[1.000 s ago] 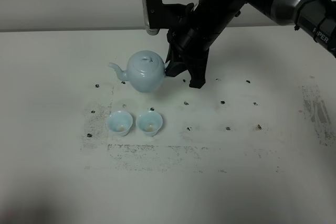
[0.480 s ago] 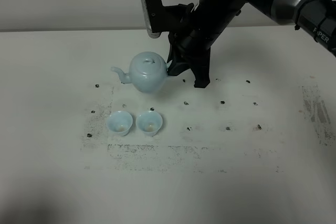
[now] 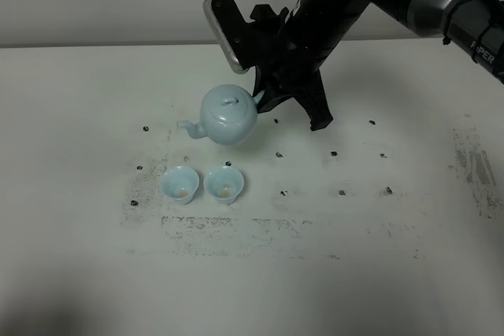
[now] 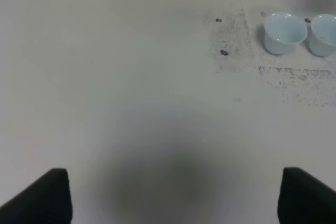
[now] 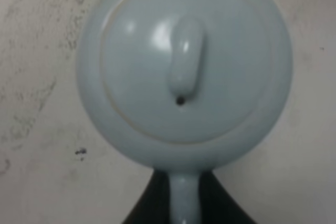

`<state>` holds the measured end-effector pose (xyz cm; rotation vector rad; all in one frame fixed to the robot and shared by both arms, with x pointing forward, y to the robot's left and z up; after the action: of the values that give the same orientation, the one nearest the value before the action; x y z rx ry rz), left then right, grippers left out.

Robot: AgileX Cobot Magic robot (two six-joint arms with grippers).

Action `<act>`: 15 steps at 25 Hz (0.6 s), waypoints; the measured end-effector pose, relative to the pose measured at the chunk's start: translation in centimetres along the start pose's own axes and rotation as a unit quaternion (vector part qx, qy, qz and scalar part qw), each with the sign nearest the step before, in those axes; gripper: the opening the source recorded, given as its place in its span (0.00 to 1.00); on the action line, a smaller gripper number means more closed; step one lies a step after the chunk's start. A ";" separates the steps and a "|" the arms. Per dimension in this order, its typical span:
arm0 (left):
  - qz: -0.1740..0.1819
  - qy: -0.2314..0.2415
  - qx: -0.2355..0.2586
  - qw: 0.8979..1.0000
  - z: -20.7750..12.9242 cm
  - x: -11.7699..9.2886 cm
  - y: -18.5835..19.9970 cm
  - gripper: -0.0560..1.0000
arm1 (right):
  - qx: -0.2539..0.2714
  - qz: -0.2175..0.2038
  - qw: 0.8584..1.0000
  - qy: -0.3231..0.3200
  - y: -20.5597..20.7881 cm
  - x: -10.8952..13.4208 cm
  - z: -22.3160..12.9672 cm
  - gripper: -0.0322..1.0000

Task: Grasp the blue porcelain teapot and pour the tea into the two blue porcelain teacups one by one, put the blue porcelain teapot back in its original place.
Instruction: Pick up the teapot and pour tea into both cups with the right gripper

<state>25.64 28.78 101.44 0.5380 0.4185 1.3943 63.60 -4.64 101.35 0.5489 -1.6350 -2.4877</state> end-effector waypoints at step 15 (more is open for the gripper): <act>0.000 0.000 0.000 1.000 0.0 0.0 0.0 0.77 | 0.023 -0.031 0.982 0.183 -4.2 -3.8 0.9 0.08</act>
<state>25.64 28.78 101.44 0.5380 0.4185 1.3943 67.25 -0.98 98.78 1.0065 -1.5521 -2.2207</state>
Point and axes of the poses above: a point on each arm's last joint axis where the gripper is mounted, y pointing back along that axis away from the gripper, x along the wrist's bending axis when the last joint is at zero, z = x × y, the point moved 3 cm from there along -y, pointing out along that axis toward the gripper, and after that the axes turned 8 degrees about -y, right-handed, at the moved point
